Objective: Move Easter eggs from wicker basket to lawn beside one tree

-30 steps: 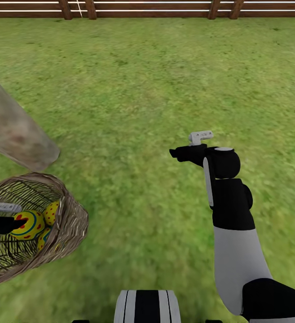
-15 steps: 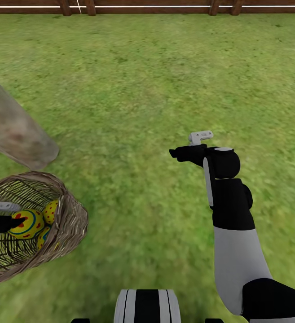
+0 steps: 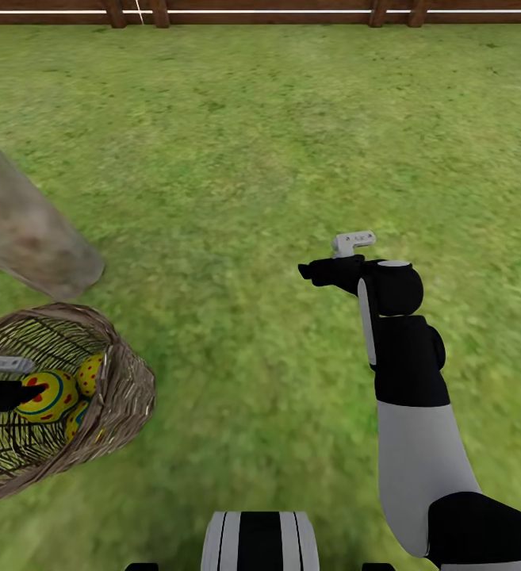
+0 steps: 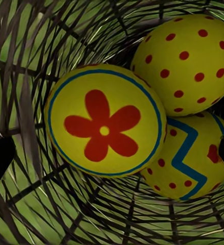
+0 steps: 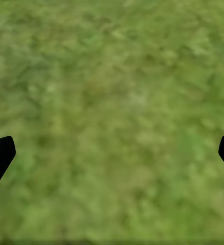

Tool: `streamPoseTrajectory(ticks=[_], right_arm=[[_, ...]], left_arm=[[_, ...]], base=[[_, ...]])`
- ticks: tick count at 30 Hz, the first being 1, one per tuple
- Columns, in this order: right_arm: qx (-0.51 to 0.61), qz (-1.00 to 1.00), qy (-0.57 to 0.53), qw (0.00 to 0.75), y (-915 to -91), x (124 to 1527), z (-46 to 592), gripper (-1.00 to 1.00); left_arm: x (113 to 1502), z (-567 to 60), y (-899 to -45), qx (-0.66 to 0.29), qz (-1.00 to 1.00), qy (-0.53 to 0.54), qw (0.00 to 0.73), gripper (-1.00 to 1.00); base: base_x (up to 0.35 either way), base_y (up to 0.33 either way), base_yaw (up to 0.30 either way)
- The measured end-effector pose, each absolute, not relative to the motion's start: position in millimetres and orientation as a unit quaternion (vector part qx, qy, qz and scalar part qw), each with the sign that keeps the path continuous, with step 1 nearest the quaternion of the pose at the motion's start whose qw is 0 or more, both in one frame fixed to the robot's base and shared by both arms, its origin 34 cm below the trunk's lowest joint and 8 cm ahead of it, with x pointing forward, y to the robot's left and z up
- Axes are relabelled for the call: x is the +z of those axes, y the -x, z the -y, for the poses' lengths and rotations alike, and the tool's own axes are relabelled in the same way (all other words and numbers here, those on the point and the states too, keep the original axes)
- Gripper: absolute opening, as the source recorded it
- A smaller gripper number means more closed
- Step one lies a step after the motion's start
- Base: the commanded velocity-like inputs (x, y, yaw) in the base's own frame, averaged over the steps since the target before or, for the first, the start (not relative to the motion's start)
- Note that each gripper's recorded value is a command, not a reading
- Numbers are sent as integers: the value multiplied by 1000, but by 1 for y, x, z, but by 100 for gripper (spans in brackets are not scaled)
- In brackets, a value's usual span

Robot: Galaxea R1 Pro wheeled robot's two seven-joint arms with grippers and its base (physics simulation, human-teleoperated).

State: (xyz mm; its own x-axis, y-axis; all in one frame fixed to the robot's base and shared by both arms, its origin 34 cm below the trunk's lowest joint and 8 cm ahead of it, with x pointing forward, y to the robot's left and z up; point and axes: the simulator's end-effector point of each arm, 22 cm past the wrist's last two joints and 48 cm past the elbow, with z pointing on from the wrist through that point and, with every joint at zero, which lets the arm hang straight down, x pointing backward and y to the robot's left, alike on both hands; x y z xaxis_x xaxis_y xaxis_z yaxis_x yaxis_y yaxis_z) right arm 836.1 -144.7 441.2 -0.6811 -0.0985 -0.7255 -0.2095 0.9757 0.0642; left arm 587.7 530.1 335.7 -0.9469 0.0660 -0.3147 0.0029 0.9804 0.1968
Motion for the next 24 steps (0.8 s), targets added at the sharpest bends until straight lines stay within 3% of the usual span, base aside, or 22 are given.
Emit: streamPoseTrajectory(ticks=[24], right_arm=[[72, -915, 86, 387, -835, 438, 143, 100]], left_arm=[[321, -502, -589, 66, -983, 2, 170, 100]], base=[[2, 0, 0]])
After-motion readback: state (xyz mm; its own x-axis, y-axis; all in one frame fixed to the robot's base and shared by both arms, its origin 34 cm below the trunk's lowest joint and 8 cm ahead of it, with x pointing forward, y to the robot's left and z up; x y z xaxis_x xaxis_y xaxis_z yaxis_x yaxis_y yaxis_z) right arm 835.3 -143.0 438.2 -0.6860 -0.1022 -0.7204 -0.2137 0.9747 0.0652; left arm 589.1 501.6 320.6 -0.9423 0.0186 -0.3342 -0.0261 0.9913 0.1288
